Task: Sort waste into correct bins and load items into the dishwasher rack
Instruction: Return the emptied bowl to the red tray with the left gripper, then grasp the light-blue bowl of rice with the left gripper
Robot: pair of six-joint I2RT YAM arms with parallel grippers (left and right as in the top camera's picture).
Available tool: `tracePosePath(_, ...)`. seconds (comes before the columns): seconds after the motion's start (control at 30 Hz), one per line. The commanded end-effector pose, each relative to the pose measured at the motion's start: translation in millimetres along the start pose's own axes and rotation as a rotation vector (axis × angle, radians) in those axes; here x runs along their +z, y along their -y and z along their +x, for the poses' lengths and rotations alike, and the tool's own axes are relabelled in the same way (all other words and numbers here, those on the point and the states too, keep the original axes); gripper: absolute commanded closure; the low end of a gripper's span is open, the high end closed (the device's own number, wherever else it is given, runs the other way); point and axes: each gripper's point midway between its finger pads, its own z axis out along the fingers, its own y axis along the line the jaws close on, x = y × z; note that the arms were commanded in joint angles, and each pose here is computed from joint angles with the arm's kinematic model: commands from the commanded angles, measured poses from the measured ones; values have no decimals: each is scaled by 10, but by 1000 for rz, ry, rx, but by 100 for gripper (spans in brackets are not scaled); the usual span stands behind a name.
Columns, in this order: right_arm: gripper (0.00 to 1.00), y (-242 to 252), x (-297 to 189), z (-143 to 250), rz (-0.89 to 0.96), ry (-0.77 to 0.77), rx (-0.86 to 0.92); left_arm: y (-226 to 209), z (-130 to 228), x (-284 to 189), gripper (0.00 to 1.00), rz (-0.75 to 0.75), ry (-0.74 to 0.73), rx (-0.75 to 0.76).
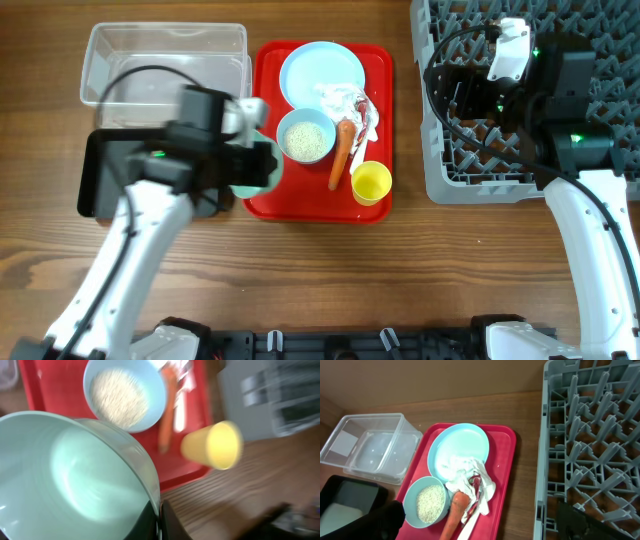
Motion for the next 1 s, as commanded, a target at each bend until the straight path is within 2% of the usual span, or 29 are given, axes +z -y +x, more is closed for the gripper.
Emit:
tracePosePath(0.0, 1, 16, -32, -87, 13, 22, 6, -113, 110, 436, 96, -230, -61, 31)
tracePosePath(0.23, 1, 20, -31, -64, 15, 13, 9, -250, 362, 1156, 96, -331, -211, 44)
tracePosePath(0.33, 1, 21, -31, -60, 15, 11, 10, -286, 391, 1246, 96, -339, -226, 31)
tracePosePath(0.5, 1, 20, -31, -60, 15, 11, 10, -274, 390, 1237, 61, -334, -226, 30)
tracePosePath(0.57, 1, 21, -31, -61, 15, 12, 10, -242, 352, 1202, 53, -329, -222, 31)
tracePosePath(0.73, 1, 21, -31, -63, 15, 13, 9, -35, -2, 1040, 46, -297, -155, 71)
tracePosePath(0.97, 1, 27, -30, -71, 18, 16, 8, 113, -389, 1192, 37, -238, -52, 380)
